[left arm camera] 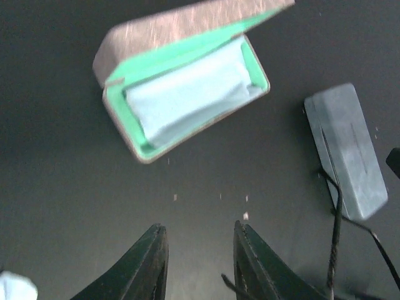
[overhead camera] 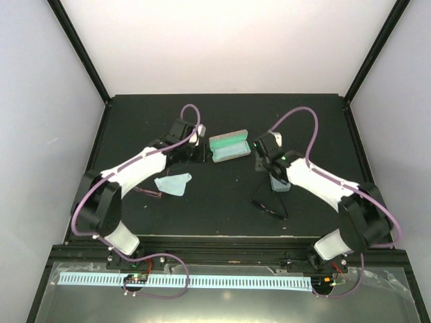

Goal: Organize the sunglasses
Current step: Place the glasses cleaning cloth in the sunglasses case, then pick up the sunglasses from the center of the board.

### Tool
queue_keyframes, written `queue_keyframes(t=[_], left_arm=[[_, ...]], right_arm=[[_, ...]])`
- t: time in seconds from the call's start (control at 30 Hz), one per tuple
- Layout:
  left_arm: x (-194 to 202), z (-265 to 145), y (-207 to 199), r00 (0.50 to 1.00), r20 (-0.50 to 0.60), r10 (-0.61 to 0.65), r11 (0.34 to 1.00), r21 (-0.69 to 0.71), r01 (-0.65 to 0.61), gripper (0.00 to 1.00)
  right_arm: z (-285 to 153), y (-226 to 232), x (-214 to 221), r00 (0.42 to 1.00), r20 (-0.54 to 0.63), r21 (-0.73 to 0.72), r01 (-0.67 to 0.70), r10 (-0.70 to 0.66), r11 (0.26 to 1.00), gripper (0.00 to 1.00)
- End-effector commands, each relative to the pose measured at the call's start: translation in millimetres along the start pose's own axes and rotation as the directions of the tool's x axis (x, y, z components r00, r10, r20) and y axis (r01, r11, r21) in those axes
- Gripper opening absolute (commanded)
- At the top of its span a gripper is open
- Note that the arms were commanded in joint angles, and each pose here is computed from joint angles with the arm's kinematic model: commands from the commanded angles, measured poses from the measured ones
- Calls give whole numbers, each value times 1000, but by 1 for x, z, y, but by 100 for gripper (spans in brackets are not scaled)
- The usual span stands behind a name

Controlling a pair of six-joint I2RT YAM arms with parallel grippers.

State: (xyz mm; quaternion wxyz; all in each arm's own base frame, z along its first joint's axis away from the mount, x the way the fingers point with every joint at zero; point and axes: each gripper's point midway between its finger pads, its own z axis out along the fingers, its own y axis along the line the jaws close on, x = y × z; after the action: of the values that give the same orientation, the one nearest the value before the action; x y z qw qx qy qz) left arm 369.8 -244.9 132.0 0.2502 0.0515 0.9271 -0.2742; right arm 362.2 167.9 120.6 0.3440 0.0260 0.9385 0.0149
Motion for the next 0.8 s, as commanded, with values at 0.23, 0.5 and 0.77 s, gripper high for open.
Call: queue_keyframes(t=[0.23,0.5,0.77], left_arm=[[80,-66,-10,1000,3,-15,984,176,14,36],[99,-101,-17,998,62,12,973,229,-26,42],[98,-103,-20,998,61,14,971,239,-28,44]], right_arm=[[-61,-51,119,977,-212,-123,-50,23,991,57],[-75,-33,146,966,-254,-305,-40,-41,951,61],[-70,-21,161,949,-297,-357,-13,-101,934,54]])
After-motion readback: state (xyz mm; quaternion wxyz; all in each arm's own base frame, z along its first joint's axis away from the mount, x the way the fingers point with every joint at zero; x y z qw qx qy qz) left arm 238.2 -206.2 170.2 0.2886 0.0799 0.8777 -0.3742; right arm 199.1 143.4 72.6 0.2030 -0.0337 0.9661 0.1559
